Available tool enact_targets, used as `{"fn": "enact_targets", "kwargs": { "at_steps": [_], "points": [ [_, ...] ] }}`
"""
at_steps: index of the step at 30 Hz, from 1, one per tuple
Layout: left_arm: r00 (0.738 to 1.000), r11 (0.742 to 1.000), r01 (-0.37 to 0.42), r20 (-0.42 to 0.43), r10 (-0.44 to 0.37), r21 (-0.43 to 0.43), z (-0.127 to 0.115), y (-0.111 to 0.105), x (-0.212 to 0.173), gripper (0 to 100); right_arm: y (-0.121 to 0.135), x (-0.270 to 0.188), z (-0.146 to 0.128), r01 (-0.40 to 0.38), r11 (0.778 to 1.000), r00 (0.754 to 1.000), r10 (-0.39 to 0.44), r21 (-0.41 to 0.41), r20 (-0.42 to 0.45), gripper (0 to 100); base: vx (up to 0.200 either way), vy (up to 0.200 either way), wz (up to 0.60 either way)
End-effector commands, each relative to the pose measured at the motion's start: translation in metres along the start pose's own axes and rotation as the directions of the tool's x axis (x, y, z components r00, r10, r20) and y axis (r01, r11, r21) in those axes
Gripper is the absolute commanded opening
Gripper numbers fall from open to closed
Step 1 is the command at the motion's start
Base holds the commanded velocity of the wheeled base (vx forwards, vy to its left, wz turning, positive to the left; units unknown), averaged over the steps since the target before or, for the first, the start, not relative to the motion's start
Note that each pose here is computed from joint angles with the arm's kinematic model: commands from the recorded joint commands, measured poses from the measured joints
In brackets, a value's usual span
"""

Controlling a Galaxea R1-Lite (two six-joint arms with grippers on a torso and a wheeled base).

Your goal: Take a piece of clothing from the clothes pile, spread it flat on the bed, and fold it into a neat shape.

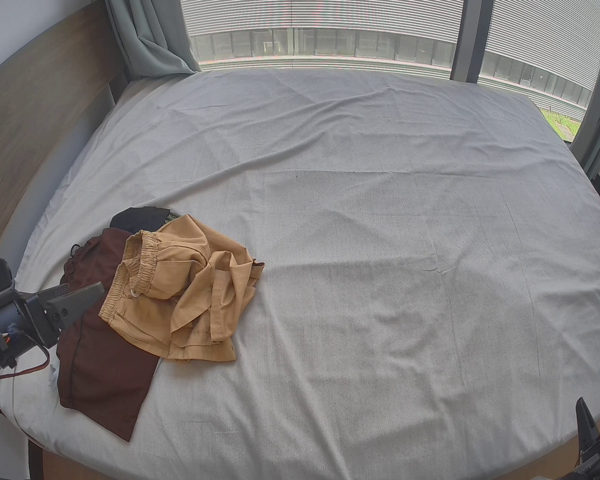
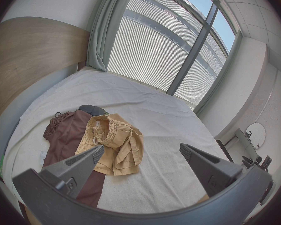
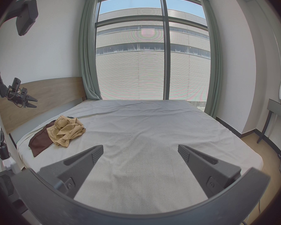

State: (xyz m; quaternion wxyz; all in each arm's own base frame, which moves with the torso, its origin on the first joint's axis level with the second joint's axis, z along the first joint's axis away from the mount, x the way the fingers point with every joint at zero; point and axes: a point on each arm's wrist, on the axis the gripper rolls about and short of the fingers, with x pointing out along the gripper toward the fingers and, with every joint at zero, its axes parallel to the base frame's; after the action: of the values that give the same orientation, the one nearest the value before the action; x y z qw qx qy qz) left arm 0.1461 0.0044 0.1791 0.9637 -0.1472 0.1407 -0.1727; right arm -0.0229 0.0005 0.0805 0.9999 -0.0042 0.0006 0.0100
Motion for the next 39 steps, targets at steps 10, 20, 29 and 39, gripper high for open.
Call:
{"fn": "enact_targets", "kwargs": {
  "at_steps": [10,20,29,39],
  "points": [
    [0.998,0.999,0.041,-0.055,-0.043,-0.026,0.000,0.018,0.033,100,0.000,0.000,-0.005,-0.001,1.000,1.000,0.001,-0.001,0.000,100,0.000,0.000,0.00],
    [0.995,0.997,0.063,-0.069,-0.065,-0.033,0.001,0.029,0.055,100,0.000,0.000,-0.005,-0.003,1.000,1.000,0.003,-0.002,0.000,100,0.000,0.000,0.00],
    [0.995,0.998,0.061,-0.076,-0.064,-0.034,0.000,0.041,0.078,100,0.000,0.000,-0.005,-0.003,1.000,1.000,0.003,-0.004,0.001,100,0.000,0.000,0.00],
    [0.996,0.998,0.066,-0.056,-0.068,-0.020,-0.004,0.057,0.106,100,0.000,0.000,-0.005,-0.005,1.000,1.000,0.005,-0.004,0.001,100,0.000,0.000,0.00]
  ]
}}
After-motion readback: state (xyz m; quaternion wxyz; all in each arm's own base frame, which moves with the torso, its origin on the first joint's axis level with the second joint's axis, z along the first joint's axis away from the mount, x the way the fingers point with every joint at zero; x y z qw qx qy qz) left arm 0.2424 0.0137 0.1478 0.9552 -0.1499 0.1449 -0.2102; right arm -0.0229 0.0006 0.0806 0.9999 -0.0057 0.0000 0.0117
